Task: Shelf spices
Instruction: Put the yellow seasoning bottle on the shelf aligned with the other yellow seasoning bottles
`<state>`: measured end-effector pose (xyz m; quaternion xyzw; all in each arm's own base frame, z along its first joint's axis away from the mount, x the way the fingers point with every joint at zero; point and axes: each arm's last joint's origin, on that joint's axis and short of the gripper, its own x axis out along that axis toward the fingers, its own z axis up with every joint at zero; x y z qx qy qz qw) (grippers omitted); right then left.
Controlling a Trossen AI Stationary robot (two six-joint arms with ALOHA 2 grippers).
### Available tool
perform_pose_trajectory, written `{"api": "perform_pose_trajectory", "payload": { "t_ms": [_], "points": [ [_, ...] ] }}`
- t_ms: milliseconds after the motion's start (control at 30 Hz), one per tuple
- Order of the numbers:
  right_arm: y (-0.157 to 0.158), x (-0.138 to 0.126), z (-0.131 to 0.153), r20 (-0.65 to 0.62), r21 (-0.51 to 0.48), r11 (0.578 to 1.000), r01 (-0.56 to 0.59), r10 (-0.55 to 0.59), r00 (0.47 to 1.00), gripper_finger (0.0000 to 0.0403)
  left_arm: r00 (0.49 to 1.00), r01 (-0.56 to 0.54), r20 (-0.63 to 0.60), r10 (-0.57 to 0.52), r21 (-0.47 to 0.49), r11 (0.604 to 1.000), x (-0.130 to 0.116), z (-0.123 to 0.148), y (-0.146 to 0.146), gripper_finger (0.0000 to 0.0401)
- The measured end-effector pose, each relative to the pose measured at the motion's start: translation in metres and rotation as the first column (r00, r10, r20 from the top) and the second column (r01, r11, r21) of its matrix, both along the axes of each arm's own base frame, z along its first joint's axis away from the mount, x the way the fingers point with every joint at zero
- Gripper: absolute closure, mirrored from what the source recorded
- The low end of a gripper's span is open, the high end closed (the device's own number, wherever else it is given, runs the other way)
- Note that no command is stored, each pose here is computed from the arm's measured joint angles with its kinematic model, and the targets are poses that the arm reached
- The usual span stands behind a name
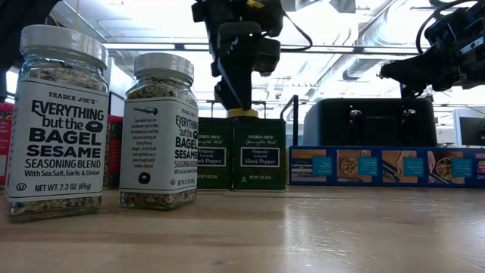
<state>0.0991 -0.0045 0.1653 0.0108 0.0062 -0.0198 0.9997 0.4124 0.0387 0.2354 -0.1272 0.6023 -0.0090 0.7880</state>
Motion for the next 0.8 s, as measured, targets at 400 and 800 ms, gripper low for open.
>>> {"api": "perform_pose_trajectory", "payload": {
  "t_ms": [400,800],
  "points": [
    [0.0,0.0,0.0,0.0,0.0,1.0,0.0,0.0,1.0,0.0403,1.0,-0.006,0.004,0.006,0.07,0.998,0.0029,-0.0032,0.0004,0.0134],
    [0.0,0.0,0.0001,0.0,0.0,1.0,0.0,0.0,1.0,0.0403,0.989,0.143,0.028,-0.148,0.133,0.981,0.006,-0.0042,-0.0034,0.0193]
  ]
}}
